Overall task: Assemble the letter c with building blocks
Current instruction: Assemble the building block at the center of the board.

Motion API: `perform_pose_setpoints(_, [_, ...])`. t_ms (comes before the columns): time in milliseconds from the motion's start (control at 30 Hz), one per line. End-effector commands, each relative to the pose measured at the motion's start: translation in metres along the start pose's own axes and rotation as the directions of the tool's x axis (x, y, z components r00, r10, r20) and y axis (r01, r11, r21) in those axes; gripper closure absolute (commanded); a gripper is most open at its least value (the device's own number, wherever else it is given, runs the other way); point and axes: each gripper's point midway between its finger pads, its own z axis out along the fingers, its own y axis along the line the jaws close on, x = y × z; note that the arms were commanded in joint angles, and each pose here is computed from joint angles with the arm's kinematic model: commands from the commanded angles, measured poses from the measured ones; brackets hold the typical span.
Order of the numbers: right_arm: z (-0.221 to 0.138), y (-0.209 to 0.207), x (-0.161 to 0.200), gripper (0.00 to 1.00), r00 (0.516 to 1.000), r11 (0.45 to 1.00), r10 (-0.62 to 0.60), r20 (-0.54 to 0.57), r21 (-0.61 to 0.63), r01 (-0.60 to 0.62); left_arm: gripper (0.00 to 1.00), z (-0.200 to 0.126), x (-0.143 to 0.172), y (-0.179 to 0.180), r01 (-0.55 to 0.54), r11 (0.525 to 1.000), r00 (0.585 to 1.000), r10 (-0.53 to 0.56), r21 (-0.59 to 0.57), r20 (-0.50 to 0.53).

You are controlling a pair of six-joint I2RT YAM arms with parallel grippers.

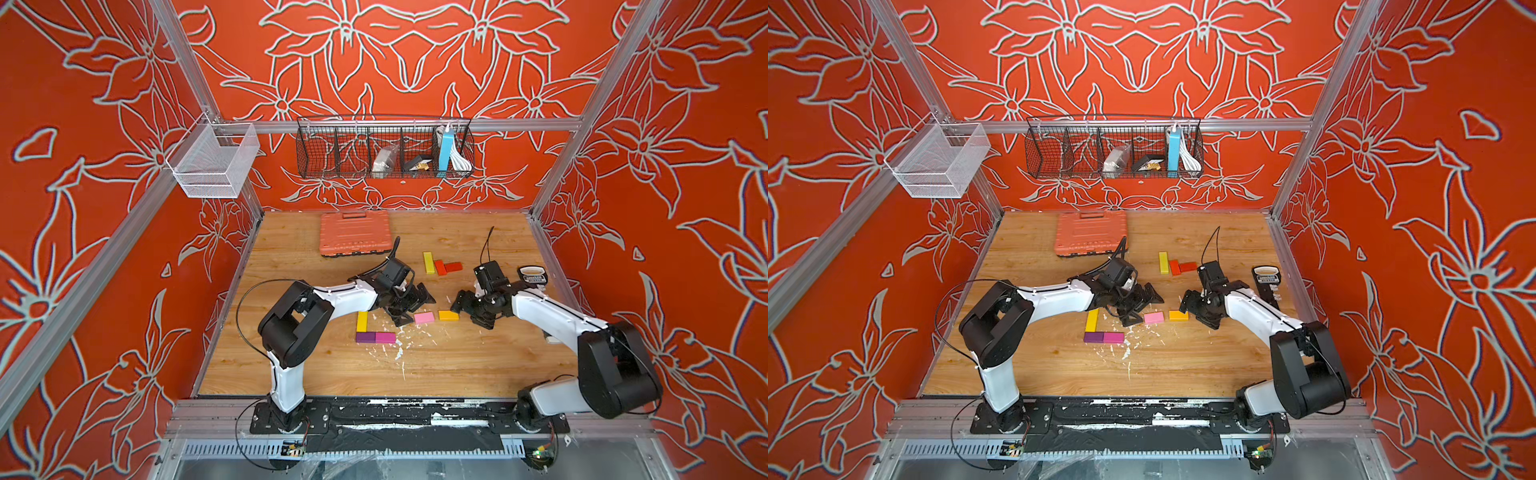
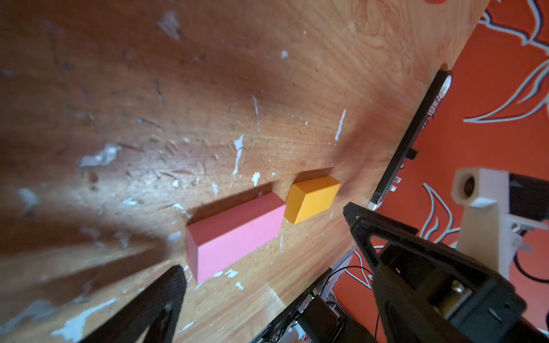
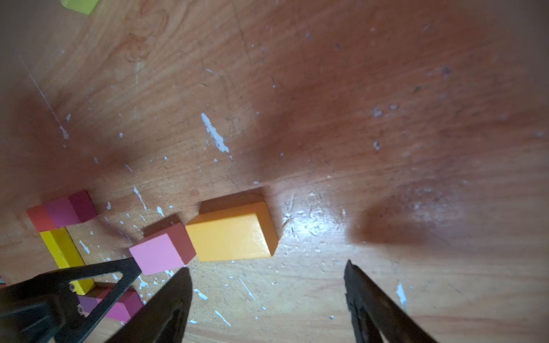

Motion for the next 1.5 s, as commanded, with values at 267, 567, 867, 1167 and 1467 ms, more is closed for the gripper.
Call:
perform_pose_setpoints(267, [0.0,-0.003,0.002,0.18,1.0,1.0,0.009,-0.011,-0.006,-0.009,0.02,0.014,-0.009,-0.014,-0.002,1.0,1.0,0.002,0.024,-0.007])
perform_pose_setpoints(567, [0.007,0.001,0.002,0.18,1.0,1.0,0.002,-0.03,-0.026,-0.002,0.02,0.018,-0.009,-0.018,-0.007,0.999,1.0,0.008,0.032,-0.022])
perform_pose_setpoints(867, [0.016,0.007,-0.001,0.19,0.999,0.999,-0.009,-0.051,-0.05,0.007,0.02,0.018,-0.01,-0.019,-0.009,0.999,1.0,0.01,0.038,-0.023])
perform_pose_setpoints(1167, [0.018,0.013,-0.002,0.2,0.998,0.997,-0.009,-0.056,-0.076,0.005,0.02,0.017,-0.01,-0.024,-0.012,0.999,1.0,0.013,0.049,-0.024])
perform_pose_setpoints(1467, [0.021,0.016,-0.004,0.2,0.998,0.996,-0.007,-0.065,-0.088,0.001,0.02,0.019,-0.011,-0.025,-0.013,0.999,1.0,0.015,0.049,-0.027])
